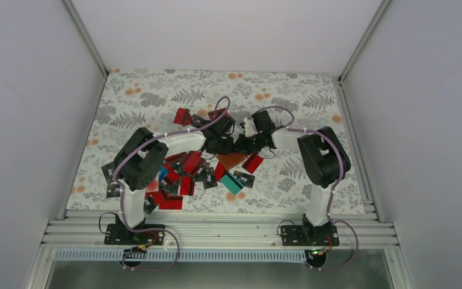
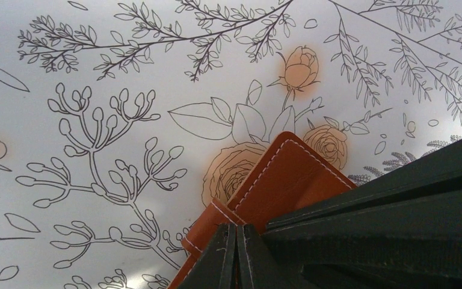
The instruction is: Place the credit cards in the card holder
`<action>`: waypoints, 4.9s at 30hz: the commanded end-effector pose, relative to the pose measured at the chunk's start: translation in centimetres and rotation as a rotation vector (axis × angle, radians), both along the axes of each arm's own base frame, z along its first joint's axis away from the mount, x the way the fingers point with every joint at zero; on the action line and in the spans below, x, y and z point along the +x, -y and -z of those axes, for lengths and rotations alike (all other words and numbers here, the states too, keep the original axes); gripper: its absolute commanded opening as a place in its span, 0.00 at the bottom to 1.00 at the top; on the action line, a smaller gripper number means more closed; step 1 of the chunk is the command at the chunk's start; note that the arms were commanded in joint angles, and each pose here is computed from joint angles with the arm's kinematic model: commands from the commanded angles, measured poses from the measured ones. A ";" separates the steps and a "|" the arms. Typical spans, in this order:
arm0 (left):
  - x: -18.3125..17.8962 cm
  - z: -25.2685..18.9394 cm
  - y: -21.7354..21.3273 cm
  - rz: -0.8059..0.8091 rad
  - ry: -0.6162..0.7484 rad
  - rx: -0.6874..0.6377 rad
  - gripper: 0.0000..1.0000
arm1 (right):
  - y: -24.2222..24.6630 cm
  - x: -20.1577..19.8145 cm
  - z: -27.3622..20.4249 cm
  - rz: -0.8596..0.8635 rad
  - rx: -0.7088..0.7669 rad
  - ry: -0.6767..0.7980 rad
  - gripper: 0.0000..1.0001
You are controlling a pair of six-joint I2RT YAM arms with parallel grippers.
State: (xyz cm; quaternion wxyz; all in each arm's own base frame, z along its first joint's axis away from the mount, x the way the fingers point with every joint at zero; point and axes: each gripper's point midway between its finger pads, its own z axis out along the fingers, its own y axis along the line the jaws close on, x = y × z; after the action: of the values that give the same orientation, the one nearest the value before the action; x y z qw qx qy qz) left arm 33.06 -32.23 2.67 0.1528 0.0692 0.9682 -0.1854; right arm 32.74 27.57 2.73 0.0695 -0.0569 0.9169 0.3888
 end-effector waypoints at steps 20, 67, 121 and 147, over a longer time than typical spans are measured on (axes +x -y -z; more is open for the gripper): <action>-2.5 -3.5 0.9 0.046 0.030 0.040 0.05 | 1.7 -3.2 3.0 -0.001 -0.118 -0.079 0.04; -0.4 -10.9 0.9 0.024 0.205 0.035 0.14 | 1.0 1.8 -6.9 0.008 -0.108 0.146 0.74; 2.3 -16.8 -30.6 -0.482 1.161 0.455 1.00 | 25.4 4.9 -14.4 0.670 -0.618 1.178 1.00; 5.1 -11.4 -33.3 -0.357 1.194 0.307 1.00 | 26.1 6.6 -11.8 0.559 -0.453 1.264 1.00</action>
State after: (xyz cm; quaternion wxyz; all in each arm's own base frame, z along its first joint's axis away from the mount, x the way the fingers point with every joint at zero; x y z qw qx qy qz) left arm 37.99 1.93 12.24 0.6512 0.0111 0.7549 0.0771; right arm 39.39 1.40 13.35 0.6480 -0.0393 0.7591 0.0492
